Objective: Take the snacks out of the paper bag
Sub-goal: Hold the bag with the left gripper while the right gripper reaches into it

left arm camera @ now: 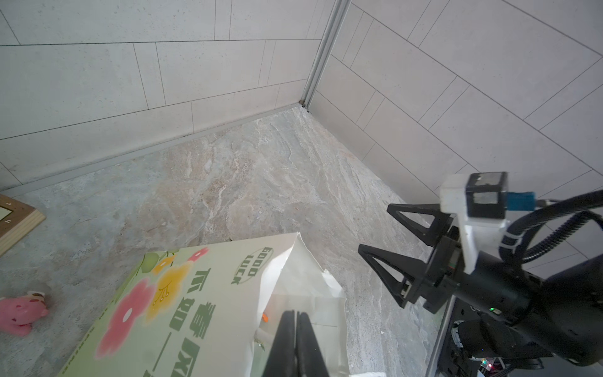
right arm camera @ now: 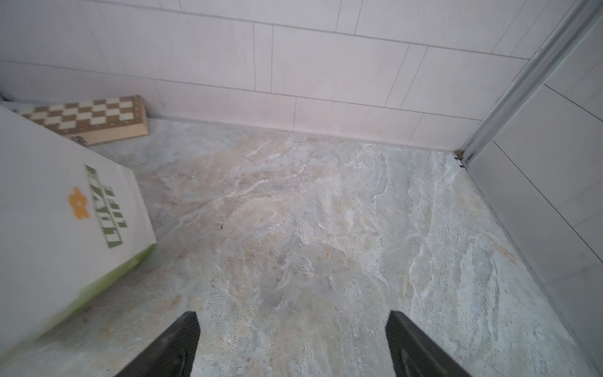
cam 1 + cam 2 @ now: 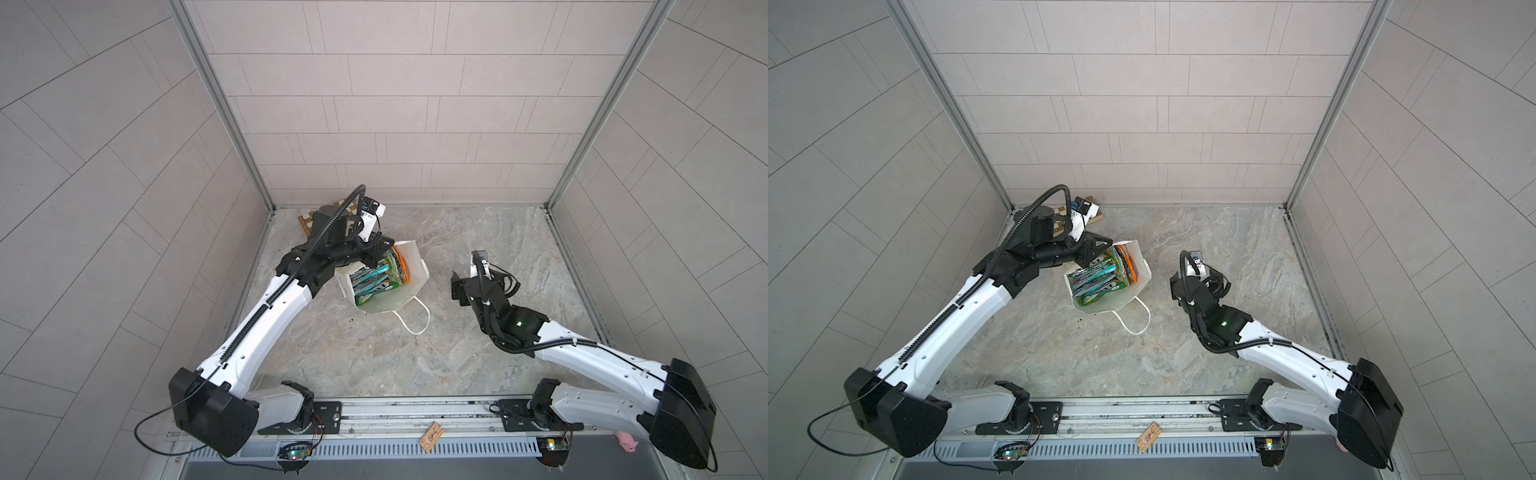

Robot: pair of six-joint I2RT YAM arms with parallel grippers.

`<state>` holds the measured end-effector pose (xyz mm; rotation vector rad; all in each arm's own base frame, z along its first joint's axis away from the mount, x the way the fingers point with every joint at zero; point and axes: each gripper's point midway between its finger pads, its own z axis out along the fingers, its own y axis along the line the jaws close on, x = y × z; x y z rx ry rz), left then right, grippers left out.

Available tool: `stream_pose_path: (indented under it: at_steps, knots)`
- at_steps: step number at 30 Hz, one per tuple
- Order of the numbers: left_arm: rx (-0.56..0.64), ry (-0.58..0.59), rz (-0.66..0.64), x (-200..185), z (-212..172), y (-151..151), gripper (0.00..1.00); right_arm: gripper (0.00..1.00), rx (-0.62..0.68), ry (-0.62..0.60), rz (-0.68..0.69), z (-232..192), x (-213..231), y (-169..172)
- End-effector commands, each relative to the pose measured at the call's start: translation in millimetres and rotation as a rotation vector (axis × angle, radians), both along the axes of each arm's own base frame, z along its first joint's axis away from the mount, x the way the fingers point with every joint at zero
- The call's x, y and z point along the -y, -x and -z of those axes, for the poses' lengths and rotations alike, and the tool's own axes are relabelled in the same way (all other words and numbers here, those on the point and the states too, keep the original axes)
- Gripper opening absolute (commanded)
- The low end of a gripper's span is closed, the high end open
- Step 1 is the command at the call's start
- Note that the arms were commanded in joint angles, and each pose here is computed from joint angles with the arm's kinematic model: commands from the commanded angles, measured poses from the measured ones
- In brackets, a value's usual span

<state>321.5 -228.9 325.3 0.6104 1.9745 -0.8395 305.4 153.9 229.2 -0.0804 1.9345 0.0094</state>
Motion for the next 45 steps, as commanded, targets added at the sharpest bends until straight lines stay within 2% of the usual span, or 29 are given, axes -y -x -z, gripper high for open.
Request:
stream_pose_path:
  at_steps: [1,6,8,12,17,24,34,45]
  knots:
    - [0.031,0.095,0.044,8.9,-24.7,10.3,0.0,0.9,-0.022,-0.014,-0.228,-20.1,-29.6,14.9]
    - [0.041,0.102,0.036,7.0,-28.3,12.0,0.0,0.85,-0.077,-0.091,-0.488,-36.9,-76.5,31.6]
    - [0.041,0.102,0.028,6.1,-28.3,11.6,0.0,0.77,-0.102,-0.101,-0.575,-38.4,-95.2,36.7]
    - [0.041,0.096,0.006,3.3,-26.7,9.6,0.0,0.71,-0.136,-0.1,-0.71,-39.3,-126.2,48.3]
    - [0.032,0.104,0.003,4.1,-25.6,8.3,0.0,0.69,-0.144,-0.052,-0.797,-32.1,-159.1,58.5]
    - [0.041,0.117,-0.009,2.7,-27.3,8.4,0.0,0.54,-0.224,0.056,-0.777,-1.9,-185.7,45.5]
    - [0.068,0.118,-0.024,-1.4,-32.5,10.6,0.0,0.46,-0.28,0.2,-0.617,37.8,-179.9,16.1]
    - [0.08,0.137,-0.014,-0.5,-36.5,13.3,0.0,0.37,-0.28,0.238,-0.502,57.2,-183.0,-8.5]
